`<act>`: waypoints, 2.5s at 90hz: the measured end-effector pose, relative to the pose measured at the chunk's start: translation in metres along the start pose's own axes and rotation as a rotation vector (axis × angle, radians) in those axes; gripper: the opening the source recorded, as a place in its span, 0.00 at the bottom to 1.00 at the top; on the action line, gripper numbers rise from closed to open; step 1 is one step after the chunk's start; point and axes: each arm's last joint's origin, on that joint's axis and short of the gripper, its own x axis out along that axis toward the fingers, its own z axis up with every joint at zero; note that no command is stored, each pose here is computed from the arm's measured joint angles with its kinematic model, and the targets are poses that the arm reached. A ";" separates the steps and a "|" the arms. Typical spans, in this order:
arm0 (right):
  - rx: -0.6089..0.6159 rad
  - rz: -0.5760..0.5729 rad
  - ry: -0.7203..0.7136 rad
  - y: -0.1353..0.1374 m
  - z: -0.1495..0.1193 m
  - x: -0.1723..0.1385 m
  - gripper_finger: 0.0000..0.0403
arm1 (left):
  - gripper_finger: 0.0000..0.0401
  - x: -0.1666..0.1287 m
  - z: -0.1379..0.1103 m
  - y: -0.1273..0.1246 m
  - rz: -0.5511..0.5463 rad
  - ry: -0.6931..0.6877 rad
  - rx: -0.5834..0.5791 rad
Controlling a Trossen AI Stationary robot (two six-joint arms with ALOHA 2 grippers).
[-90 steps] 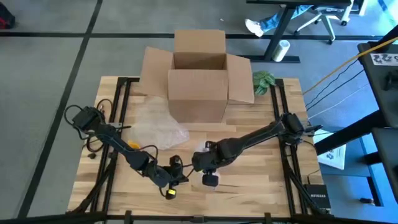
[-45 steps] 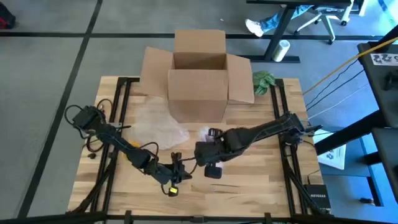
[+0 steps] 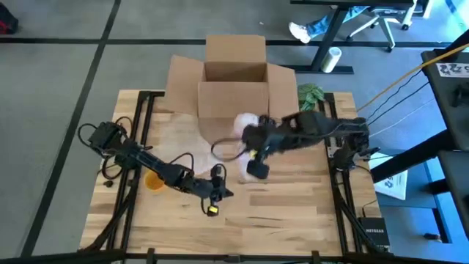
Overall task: Wrap mug
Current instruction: Put the wrapped red mug into the box
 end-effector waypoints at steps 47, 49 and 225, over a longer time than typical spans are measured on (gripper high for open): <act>0.068 -0.136 -0.555 -0.098 0.063 -0.034 0.00 | 0.00 -0.001 -0.026 0.038 -0.091 -0.120 -0.139; 0.079 -0.154 -0.559 -0.104 0.065 -0.033 0.00 | 0.00 -0.001 -0.027 0.038 -0.090 -0.119 -0.137; 0.317 0.161 0.225 -0.215 0.027 0.209 0.42 | 0.00 -0.008 -0.051 0.048 -0.120 -0.110 -0.152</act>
